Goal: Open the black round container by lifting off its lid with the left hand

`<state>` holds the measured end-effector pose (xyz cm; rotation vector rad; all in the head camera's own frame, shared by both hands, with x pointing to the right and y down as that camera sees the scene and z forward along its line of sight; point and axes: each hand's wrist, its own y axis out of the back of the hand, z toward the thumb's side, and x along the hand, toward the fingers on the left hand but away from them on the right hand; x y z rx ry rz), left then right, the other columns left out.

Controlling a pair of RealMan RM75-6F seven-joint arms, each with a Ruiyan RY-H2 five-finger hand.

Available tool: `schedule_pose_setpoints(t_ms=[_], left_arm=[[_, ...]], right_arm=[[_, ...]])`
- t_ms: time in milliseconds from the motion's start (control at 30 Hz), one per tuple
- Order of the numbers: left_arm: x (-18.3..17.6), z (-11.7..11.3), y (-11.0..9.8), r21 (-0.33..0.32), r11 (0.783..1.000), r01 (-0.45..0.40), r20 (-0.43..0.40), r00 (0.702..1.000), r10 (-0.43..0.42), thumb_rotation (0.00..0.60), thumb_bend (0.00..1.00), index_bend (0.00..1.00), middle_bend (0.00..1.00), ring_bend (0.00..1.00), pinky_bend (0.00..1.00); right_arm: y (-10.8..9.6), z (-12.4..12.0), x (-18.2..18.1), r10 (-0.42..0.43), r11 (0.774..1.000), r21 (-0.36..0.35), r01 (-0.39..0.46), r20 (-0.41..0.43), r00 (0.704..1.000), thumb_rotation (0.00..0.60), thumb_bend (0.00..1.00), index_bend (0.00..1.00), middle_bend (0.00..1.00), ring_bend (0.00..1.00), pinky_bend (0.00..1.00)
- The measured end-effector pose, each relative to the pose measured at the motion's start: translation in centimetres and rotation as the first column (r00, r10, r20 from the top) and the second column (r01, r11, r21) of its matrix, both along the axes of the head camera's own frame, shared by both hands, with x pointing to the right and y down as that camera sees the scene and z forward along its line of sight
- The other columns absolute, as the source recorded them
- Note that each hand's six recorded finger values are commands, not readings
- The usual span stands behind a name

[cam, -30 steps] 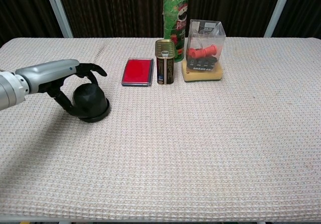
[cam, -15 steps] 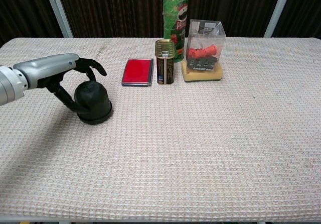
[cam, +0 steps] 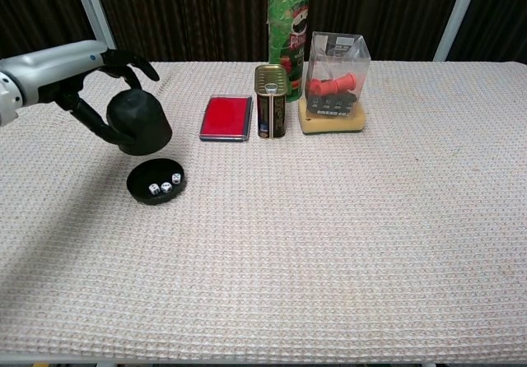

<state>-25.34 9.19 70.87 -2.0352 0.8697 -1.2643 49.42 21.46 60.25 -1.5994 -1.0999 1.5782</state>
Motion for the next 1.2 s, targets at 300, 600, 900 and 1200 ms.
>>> schedule_pose_setpoints(t_ms=[300, 600, 900, 1200], left_arm=[[-4.0, 2.1, -1.7, 0.000, 0.998, 0.057, 0.118, 0.991, -0.057, 0.600, 0.10, 0.14, 0.00, 0.00, 0.13], [-4.4, 0.8, -2.4, 0.062, 0.997, 0.050, 0.120, 0.991, -0.057, 0.600, 0.10, 0.14, 0.01, 0.00, 0.12], [-7.6, -2.8, -2.1, 0.200, 0.976, 0.081, 0.166, 0.979, -0.115, 0.600, 0.09, 0.14, 0.03, 0.00, 0.12], [-12.7, -5.8, 3.4, 0.280, 0.949, 0.143, 0.234, 0.949, -0.212, 0.600, 0.08, 0.14, 0.07, 0.00, 0.11]], right_arm=[[0.0, -0.1, 0.0, 0.001, 1.000, 0.001, -0.001, -0.003, 1.000, 0.600, 0.13, 0.00, 0.00, 0.00, 0.00], [0.0, -0.1, -0.1, -0.001, 1.000, 0.001, 0.001, 0.001, 1.000, 0.600, 0.13, 0.00, 0.00, 0.00, 0.00], [-0.1, -0.2, -0.1, -0.001, 1.000, 0.004, 0.001, 0.004, 1.000, 0.600, 0.14, 0.00, 0.00, 0.00, 0.00], [0.0, -0.5, -0.4, -0.009, 1.000, 0.015, 0.009, 0.005, 1.000, 0.600, 0.13, 0.00, 0.00, 0.00, 0.00]])
